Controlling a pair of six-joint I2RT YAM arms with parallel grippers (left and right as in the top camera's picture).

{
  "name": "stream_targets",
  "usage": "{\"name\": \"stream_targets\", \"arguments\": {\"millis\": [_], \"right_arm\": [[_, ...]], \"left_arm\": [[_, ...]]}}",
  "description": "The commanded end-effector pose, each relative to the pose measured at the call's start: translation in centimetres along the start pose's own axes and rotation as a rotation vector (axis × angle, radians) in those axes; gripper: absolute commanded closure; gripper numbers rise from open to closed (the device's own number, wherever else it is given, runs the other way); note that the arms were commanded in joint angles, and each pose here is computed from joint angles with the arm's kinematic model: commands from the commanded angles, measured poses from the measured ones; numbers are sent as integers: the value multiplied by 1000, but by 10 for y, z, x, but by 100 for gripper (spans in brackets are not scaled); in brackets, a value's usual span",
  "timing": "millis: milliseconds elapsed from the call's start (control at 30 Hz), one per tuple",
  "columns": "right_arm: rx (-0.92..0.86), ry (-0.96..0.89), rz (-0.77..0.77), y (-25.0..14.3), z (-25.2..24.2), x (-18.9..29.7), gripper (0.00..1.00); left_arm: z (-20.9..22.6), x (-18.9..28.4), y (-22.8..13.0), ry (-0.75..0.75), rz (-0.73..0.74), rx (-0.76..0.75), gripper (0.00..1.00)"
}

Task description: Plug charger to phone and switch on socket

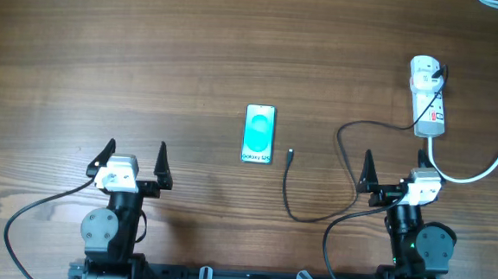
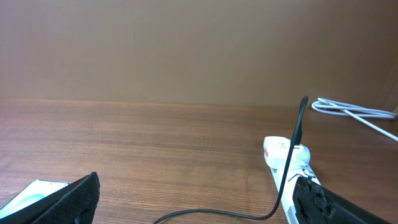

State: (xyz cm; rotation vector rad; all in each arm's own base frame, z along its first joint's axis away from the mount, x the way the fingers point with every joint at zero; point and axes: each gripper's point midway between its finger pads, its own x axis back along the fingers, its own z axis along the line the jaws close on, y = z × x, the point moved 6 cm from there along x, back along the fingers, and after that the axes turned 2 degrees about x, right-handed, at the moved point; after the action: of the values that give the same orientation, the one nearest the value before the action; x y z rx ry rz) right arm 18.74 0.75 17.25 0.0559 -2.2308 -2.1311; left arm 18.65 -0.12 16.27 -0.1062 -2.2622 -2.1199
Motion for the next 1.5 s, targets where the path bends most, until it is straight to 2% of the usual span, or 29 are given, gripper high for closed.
{"name": "stream_targets", "arguments": {"millis": [0, 67, 167, 300, 367, 533, 667, 767, 900, 933, 1033, 1100, 1167, 1267, 1367, 1467], "right_arm": [[-14, -10, 3, -1, -1, 0, 0], [-14, -10, 3, -1, -1, 0, 0], [-14, -10, 3, -1, -1, 0, 0], [-14, -10, 4, -1, -1, 0, 0], [-14, -10, 4, -1, -1, 0, 0], [-14, -10, 3, -1, -1, 0, 0], [-14, -10, 4, -1, -1, 0, 0], [-14, -10, 4, -1, -1, 0, 0], [-14, -10, 4, -1, -1, 0, 0], [-14, -10, 4, -1, -1, 0, 0], [-14, -10, 4, -1, -1, 0, 0], [-14, -10, 3, -1, -1, 0, 0], [-14, -10, 4, -1, -1, 0, 0], [-14, -10, 4, -1, -1, 0, 0], [-14, -10, 4, -1, -1, 0, 0], [-14, -10, 4, -1, -1, 0, 0]], "left_arm": [[0, 0, -3, 4, 7, -6, 0], [-7, 0, 0, -63, -7, 0, 0], [-43, 8, 8, -392, -42, -11, 0], [-49, 14, 35, -433, -194, -50, 0], [-57, 25, 59, -501, -338, -99, 0], [-60, 59, 115, -527, -672, -106, 0], [-58, 80, 164, -503, -748, -33, 0], [-61, 81, 206, -498, -598, 31, 0], [-71, 55, 252, -525, -156, 127, 0], [-77, 52, 260, -570, -91, 138, 0], [-103, 49, 287, -839, 109, 180, 0], [-110, 39, 295, -943, 170, 203, 0], [-110, 21, 296, -936, 252, 317, 0], [-116, -1, 283, -925, 364, 397, 0], [-123, -14, 264, -848, 460, 422, 0], [-131, -29, 242, -697, 534, 393, 1]]}}
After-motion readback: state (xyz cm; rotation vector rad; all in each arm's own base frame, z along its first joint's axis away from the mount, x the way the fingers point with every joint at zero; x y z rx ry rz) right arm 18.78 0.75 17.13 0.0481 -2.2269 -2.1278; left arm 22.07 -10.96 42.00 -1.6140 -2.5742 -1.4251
